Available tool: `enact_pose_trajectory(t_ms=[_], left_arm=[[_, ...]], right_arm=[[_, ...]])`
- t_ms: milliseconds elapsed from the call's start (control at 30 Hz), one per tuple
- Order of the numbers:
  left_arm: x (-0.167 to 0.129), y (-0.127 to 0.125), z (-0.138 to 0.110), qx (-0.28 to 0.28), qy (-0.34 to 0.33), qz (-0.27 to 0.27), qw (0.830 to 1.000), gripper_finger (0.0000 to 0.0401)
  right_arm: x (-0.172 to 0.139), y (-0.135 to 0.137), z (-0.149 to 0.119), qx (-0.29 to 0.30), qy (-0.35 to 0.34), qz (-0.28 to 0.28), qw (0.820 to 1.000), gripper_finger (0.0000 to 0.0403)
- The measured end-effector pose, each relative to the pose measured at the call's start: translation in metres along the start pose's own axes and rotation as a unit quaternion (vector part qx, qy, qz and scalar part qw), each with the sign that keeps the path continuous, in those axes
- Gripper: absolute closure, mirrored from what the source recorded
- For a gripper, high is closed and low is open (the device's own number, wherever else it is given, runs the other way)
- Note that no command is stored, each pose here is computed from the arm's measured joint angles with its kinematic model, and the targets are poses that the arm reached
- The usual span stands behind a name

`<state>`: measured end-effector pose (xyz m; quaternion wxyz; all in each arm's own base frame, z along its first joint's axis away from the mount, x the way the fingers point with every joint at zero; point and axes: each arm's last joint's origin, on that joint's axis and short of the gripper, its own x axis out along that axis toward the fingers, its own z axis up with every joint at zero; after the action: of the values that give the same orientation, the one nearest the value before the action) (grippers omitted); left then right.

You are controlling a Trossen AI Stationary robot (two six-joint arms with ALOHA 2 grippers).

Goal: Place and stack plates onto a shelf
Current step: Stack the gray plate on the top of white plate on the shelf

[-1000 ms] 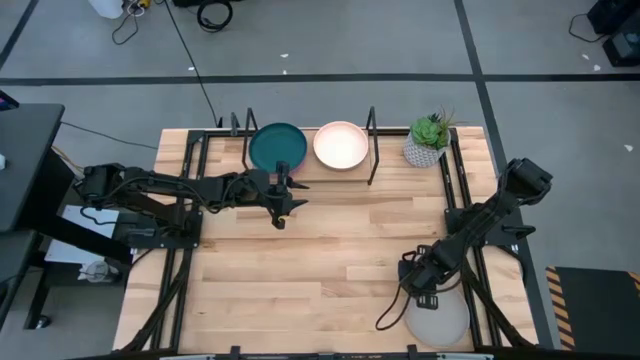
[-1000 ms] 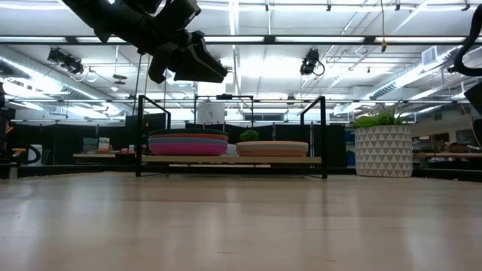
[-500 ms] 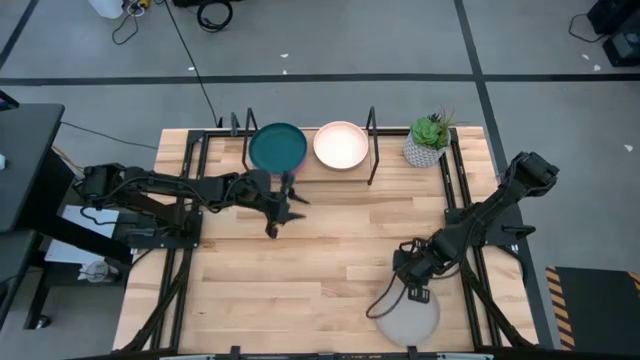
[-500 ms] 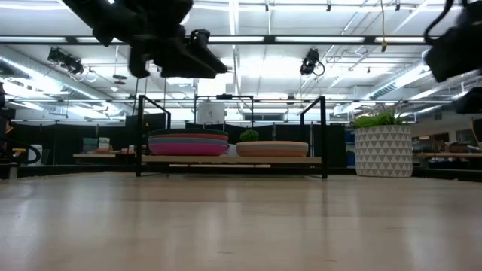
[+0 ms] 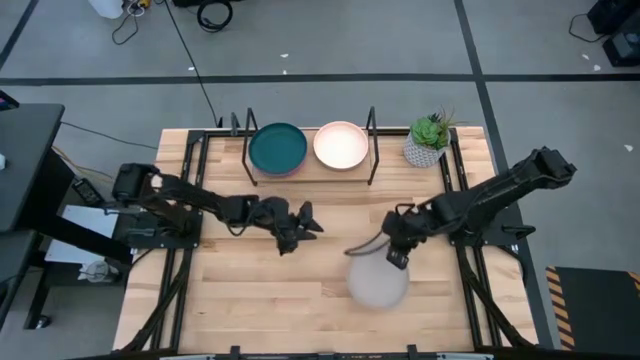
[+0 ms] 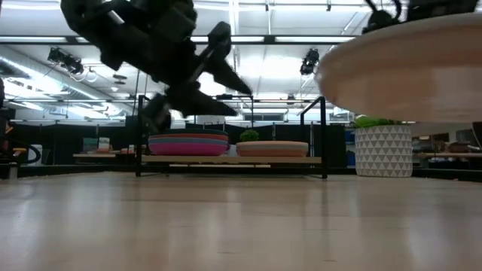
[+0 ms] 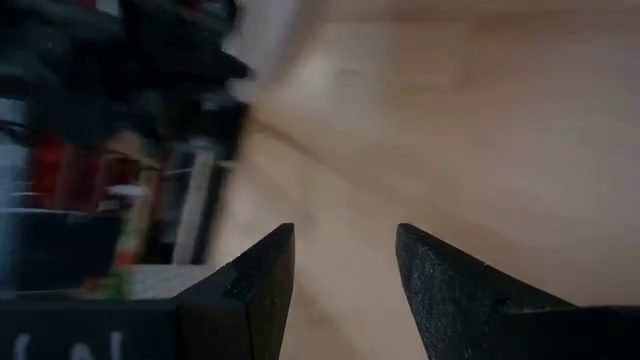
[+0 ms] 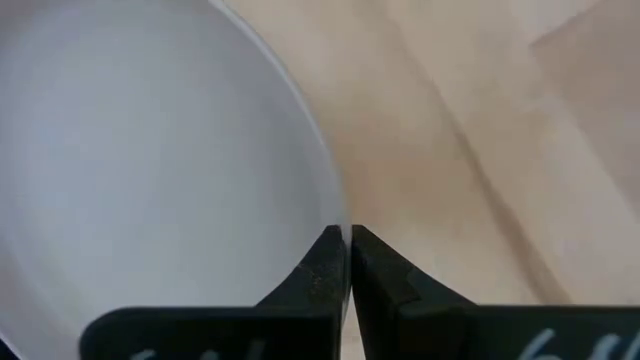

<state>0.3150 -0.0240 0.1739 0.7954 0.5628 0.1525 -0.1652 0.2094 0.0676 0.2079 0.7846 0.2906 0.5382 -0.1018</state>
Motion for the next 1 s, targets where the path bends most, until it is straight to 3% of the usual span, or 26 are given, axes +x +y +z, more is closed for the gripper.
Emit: enact_pose_trajectory(t_ms=[100, 267, 567, 1000], left_arm=[[0.010, -0.002, 0.004, 0.032, -0.006, 0.041, 0.999, 0.0218], [0.022, -0.007, 0.009, 0.084, -0.018, 0.057, 0.995, 0.0218], [0.036, 0.003, 0.017, 0.103, -0.032, 0.108, 0.988, 0.0218], [0.061, 0.001, 0.018, 0.187, -0.029, 0.095, 0.977, 0.0218]], right_arm=[[0.000, -0.006, 0.010, 0.011, -0.004, 0.005, 1.000, 0.0386], [0.002, -0.012, 0.026, -0.001, -0.011, 0.041, 0.999, 0.0386], [0.001, -0.027, 0.044, -0.009, -0.021, 0.058, 0.998, 0.0386], [-0.004, -0.043, 0.062, -0.025, -0.052, 0.074, 0.996, 0.0385]])
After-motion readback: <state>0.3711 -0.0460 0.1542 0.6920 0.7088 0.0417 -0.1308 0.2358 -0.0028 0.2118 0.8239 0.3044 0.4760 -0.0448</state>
